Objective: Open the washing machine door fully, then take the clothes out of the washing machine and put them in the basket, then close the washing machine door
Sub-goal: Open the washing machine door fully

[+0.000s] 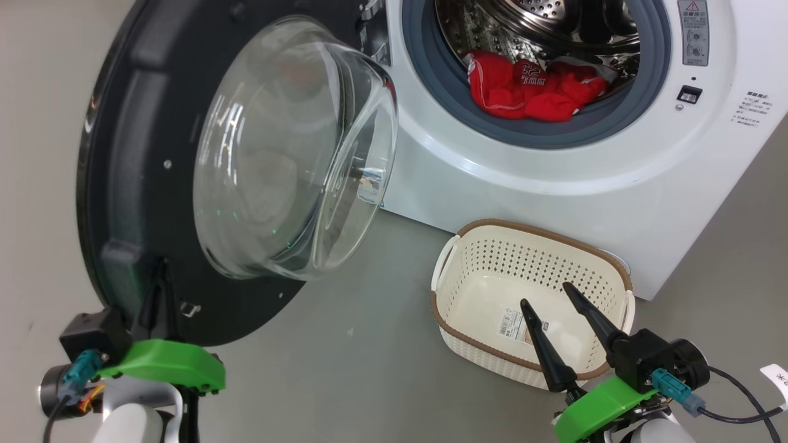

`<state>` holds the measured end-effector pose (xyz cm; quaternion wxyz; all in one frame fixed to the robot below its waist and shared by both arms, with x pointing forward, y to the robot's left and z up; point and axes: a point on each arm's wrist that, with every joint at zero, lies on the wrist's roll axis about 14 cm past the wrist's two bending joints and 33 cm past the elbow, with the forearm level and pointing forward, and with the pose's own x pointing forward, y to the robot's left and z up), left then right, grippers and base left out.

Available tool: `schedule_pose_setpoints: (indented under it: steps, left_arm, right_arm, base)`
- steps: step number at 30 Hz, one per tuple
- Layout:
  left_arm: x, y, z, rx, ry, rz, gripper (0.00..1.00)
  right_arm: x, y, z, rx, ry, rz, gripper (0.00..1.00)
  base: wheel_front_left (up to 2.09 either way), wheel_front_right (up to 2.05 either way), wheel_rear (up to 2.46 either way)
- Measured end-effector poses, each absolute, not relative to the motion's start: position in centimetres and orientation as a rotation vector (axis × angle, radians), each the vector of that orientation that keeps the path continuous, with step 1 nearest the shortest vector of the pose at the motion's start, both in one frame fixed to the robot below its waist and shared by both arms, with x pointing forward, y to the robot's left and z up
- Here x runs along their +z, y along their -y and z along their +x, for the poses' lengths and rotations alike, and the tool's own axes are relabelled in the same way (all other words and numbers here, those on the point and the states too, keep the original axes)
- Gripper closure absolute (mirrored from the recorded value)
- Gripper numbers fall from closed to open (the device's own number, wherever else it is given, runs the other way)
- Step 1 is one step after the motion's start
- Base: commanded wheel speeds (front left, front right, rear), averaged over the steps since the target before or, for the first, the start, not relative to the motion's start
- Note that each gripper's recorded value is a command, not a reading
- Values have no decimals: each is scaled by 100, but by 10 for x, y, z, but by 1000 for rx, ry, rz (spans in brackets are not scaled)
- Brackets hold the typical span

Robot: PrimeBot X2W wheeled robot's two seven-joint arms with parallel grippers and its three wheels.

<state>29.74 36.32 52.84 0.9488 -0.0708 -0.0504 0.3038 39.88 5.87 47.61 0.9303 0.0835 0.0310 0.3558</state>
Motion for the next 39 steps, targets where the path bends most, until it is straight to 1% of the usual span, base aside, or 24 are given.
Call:
schedule_pose_setpoints:
  steps: [15, 39]
  left_arm:
    - [527, -394, 294, 710, 111, -181, 100]
    - [528, -425, 302, 756, 96, -149, 100]
  right_arm:
    - [475, -56, 403, 723, -70, 159, 0]
    - [473, -49, 406, 709, -79, 129, 0]
  base:
    - [0, 0, 0]
    - [0, 0, 0]
